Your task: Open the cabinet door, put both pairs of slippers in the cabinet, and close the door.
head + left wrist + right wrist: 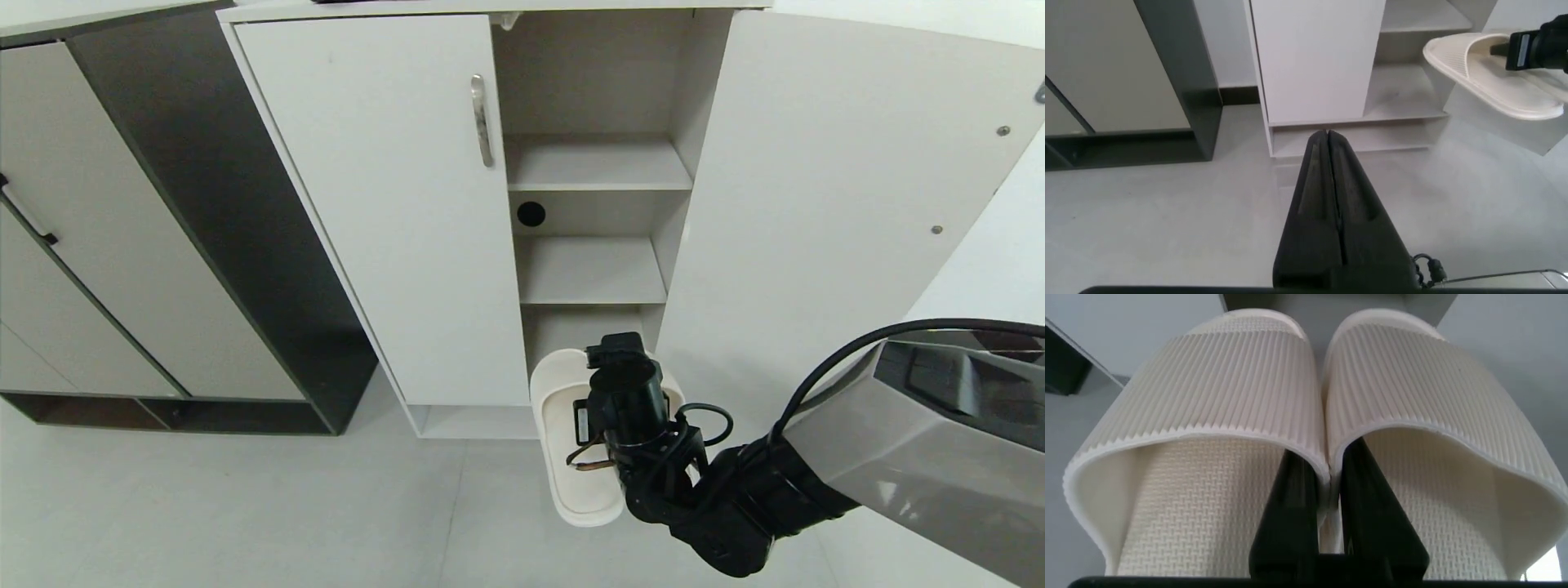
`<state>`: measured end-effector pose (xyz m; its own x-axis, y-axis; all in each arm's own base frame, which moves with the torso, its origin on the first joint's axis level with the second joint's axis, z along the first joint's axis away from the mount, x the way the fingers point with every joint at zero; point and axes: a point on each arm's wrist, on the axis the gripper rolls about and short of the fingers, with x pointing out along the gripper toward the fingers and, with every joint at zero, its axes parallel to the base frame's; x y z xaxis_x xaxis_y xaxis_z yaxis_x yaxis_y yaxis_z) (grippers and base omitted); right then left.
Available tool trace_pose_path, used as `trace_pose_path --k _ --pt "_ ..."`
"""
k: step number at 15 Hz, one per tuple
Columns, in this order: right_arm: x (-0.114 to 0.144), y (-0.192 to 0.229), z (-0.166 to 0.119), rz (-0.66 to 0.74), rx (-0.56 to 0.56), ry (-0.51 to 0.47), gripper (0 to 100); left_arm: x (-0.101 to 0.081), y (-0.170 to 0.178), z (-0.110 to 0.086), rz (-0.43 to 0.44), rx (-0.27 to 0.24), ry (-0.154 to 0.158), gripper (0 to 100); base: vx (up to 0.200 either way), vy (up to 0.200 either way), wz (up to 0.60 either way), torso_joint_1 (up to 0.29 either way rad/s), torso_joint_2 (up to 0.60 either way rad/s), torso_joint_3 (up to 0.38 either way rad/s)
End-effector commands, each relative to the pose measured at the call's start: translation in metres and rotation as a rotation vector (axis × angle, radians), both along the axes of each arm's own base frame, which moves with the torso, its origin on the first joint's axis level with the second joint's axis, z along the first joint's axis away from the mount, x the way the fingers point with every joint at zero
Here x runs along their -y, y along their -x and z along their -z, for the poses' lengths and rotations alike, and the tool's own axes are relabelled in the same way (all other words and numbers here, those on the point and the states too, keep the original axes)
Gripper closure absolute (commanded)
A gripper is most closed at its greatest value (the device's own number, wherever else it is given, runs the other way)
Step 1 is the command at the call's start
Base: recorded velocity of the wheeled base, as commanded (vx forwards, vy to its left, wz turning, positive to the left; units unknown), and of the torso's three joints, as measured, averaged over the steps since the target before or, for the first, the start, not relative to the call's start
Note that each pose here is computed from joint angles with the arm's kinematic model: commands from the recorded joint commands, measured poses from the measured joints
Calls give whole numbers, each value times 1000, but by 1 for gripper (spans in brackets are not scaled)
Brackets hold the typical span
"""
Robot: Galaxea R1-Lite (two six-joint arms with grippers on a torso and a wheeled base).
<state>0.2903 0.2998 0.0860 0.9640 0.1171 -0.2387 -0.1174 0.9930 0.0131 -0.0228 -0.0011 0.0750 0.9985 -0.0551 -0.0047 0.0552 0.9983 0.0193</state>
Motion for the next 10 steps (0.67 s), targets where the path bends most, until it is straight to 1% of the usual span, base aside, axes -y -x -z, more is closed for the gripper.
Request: trace_pose_path --k 1,5,6,7,10 --pt "-1 -3 3 3 -2 2 100 0 0 0 0 -1 0 100 0 0 0 2 2 -198" --pt "-2 -3 0 16 18 -11 100 0 0 0 0 -1 0 100 0 0 0 4 1 -200" --pt "-3 -3 -2 24 41 -19 100 0 0 0 0 -1 0 100 0 0 0 -2 2 -193" --pt "-4 -2 -2 33 62 0 100 0 0 0 0 -1 0 100 0 0 0 2 7 -193" --pt "-6 -4 -9 48 205 -44 100 0 0 0 0 -1 0 100 0 0 0 4 1 -162"
